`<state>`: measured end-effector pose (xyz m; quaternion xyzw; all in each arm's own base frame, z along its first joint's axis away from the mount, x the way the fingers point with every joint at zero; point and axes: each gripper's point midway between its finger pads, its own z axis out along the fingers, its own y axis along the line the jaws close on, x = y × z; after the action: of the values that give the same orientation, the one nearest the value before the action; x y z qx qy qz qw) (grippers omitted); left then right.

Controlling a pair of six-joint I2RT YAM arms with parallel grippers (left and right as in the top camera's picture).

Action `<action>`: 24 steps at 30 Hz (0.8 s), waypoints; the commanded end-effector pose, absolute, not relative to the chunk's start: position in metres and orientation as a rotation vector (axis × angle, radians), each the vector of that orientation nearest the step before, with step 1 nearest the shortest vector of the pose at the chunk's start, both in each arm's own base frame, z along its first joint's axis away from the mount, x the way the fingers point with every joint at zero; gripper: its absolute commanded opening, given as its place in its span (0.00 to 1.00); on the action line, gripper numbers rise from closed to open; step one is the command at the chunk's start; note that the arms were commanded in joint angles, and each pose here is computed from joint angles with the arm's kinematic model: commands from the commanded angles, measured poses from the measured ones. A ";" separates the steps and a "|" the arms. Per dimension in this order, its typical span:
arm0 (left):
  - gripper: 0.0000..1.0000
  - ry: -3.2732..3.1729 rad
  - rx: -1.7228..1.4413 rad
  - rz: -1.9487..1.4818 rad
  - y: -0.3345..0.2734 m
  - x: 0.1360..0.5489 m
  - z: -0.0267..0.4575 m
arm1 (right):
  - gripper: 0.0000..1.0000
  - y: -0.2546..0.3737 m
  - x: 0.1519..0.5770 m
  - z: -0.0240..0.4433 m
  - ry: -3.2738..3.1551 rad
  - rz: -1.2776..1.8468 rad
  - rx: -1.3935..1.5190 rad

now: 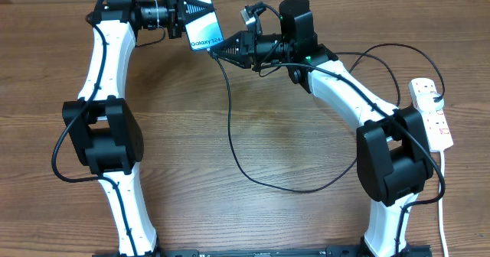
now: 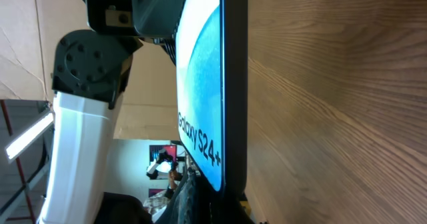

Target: Plug charger to phone and switch on socket

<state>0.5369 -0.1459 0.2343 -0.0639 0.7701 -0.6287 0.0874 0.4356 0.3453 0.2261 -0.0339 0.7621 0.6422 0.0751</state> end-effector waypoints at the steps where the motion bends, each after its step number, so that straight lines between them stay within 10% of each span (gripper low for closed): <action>1: 0.04 2.274 -0.128 -1.930 -0.158 0.524 0.259 | 0.04 0.339 0.438 0.237 2.237 1.861 -0.177; 9: 0.04 2.294 -0.166 -1.767 -0.143 0.537 0.243 | 0.04 0.326 0.418 0.181 2.434 1.658 -0.252; 24: 0.04 2.369 -0.168 -1.615 -0.135 0.534 0.219 | 0.04 0.144 0.432 0.057 2.842 0.075 0.178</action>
<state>0.5351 -0.1389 0.2019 -0.0798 0.8148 -0.5649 0.1027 0.4135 0.1904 0.0489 0.0578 0.9837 0.1503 0.0798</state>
